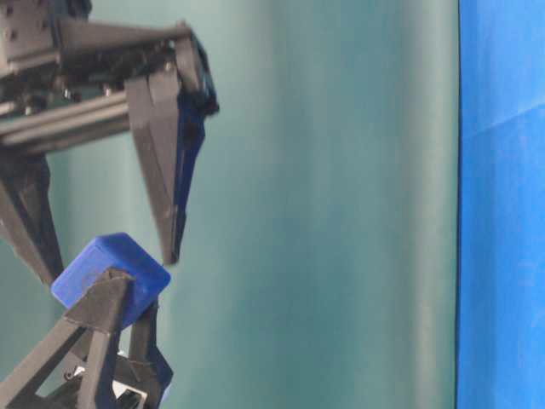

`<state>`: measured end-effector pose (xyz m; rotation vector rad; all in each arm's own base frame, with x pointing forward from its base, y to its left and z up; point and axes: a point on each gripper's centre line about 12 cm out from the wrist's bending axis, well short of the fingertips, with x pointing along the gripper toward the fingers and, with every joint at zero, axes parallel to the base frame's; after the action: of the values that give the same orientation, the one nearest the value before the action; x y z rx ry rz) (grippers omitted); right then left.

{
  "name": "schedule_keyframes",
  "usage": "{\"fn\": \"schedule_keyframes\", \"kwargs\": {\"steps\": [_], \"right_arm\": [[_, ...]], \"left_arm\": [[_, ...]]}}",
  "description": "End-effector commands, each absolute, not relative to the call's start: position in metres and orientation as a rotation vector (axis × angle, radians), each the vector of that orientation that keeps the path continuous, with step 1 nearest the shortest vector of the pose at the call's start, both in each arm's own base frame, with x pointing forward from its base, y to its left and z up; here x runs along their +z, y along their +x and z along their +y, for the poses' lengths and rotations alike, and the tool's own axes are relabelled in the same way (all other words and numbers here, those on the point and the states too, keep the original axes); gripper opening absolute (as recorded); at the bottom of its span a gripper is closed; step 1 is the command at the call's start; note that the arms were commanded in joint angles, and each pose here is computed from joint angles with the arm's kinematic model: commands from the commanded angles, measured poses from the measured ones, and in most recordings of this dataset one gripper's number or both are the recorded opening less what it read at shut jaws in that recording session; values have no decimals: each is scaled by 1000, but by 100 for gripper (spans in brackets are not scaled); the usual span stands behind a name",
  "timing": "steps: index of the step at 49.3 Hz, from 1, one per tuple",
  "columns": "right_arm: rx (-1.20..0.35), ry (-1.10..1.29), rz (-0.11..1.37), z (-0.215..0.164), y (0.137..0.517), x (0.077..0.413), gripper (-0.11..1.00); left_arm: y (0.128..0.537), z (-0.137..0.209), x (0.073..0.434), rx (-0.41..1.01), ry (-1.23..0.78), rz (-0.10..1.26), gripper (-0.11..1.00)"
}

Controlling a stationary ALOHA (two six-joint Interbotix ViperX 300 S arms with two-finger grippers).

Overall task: Handover the blue block to the right arm after grasping it with the left arm, then place it in the designated position.
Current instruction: 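Close the right gripper on the cube and open the left gripper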

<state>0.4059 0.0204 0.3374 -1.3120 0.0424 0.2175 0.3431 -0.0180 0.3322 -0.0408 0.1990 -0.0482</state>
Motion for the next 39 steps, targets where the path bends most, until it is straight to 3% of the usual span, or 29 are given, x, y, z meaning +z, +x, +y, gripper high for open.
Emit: {"fn": "schedule_keyframes", "kwargs": {"steps": [1, 28, 31, 37, 39], "right_arm": [[192, -1313, 2, 21, 411, 354, 94], [176, -1318, 8, 17, 419, 358, 91], [172, -1318, 24, 15, 419, 357, 85], [166, -1315, 40, 14, 420, 357, 55], [166, -1315, 42, 14, 420, 357, 51]], "left_arm": [[340, -16, 343, -44, -45, 167, 49], [341, -16, 343, -44, -45, 168, 49], [341, -16, 343, -44, -44, 168, 49], [342, -16, 340, -44, -43, 179, 49], [342, -17, 339, -47, -43, 182, 49]]}}
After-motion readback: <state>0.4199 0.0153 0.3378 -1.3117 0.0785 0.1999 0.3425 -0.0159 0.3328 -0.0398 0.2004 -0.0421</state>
